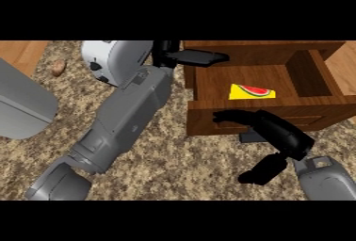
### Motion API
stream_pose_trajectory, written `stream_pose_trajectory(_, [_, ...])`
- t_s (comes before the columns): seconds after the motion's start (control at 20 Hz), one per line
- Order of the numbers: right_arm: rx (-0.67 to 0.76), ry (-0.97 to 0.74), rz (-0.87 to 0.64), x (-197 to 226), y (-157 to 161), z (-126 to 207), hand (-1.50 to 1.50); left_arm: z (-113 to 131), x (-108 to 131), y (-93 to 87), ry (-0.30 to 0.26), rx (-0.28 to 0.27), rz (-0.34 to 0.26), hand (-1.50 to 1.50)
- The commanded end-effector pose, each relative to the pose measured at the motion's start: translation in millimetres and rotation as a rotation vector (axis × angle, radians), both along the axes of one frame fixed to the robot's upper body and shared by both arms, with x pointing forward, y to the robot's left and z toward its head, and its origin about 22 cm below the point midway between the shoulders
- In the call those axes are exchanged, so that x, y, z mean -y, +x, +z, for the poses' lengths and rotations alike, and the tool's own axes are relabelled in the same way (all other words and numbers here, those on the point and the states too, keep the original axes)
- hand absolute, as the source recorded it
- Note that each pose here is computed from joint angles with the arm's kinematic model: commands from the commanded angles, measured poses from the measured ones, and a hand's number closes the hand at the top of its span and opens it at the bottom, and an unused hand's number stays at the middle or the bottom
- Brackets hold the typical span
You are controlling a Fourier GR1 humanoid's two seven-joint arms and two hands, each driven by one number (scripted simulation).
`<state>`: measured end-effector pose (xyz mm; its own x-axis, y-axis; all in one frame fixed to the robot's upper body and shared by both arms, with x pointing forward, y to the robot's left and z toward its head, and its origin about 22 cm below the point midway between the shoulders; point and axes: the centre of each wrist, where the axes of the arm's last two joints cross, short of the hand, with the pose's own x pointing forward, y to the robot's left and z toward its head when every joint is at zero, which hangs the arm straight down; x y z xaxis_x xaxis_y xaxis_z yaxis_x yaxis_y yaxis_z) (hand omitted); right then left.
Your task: Pick up the cup, place it into the drawer and close the drawer
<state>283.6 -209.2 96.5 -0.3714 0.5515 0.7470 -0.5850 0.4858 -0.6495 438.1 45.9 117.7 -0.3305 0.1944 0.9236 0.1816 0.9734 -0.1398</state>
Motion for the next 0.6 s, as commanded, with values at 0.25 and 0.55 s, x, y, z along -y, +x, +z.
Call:
stream_pose_trajectory(0.25, [-0.081,-0.232,-0.021,19.3,32.5,-92.4,-1.50,-26.0,-46.6,-0.6,-0.066,-0.016,-0.020,-1.50])
stream_pose_trajectory(0.55, [-0.061,-0.212,-0.130,5.9,79.5,-111.6,1.50,-32.8,-58.2,-7.2,-0.075,0.024,-0.026,-1.50])
